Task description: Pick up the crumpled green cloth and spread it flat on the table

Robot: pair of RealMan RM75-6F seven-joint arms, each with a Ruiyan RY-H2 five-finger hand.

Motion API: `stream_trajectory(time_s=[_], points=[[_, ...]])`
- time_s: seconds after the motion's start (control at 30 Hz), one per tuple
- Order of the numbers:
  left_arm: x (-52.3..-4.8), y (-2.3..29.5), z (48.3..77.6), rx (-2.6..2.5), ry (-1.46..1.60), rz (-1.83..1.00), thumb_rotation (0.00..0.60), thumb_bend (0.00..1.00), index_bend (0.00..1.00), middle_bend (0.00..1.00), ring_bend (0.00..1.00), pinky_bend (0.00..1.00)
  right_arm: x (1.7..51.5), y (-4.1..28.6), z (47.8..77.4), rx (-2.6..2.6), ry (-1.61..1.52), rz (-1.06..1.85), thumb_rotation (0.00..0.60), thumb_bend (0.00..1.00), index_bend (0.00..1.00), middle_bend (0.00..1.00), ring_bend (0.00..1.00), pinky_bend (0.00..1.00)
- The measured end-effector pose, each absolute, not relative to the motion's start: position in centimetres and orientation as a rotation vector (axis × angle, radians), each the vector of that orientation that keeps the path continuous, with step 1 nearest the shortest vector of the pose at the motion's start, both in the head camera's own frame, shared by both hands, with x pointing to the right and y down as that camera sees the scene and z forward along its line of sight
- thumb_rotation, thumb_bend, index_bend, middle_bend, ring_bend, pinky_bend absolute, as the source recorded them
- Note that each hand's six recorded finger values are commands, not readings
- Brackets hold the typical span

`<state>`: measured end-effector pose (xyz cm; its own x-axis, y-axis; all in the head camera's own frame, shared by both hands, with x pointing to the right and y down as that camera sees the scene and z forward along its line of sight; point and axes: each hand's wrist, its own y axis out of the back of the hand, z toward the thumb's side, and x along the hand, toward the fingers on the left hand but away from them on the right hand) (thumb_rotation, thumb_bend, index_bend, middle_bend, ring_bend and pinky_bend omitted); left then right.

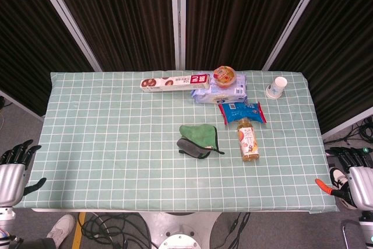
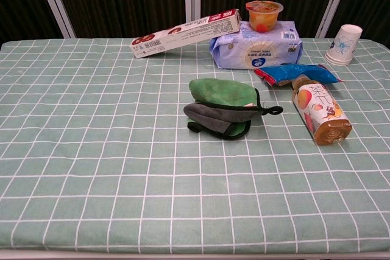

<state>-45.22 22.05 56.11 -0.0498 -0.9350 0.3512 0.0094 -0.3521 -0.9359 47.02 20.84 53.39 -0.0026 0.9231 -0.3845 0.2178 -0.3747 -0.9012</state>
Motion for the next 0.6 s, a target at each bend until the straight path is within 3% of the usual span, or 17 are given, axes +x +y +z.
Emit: stream_trajectory(time_s=[0.37, 0.6], points=[[-45.1, 22.1, 56.1, -1.448, 1.048, -1.479, 0.600, 0.06, 0.28, 0.24, 0.19, 0.23, 45.9, 20.8, 52.7, -1.659, -1.184, 1.348, 0.515, 0.06, 0.25, 0.22, 0.15, 0.12], [-44.9, 22.1, 56.3, -1.472, 1.040, -1.474, 0.600, 0.06, 0.28, 0.24, 0.19, 0.23, 43.9, 20.4, 53.1, -1.722, -1.132, 1.275, 0.511, 0.06, 0.33, 0.22, 0.14, 0.12]])
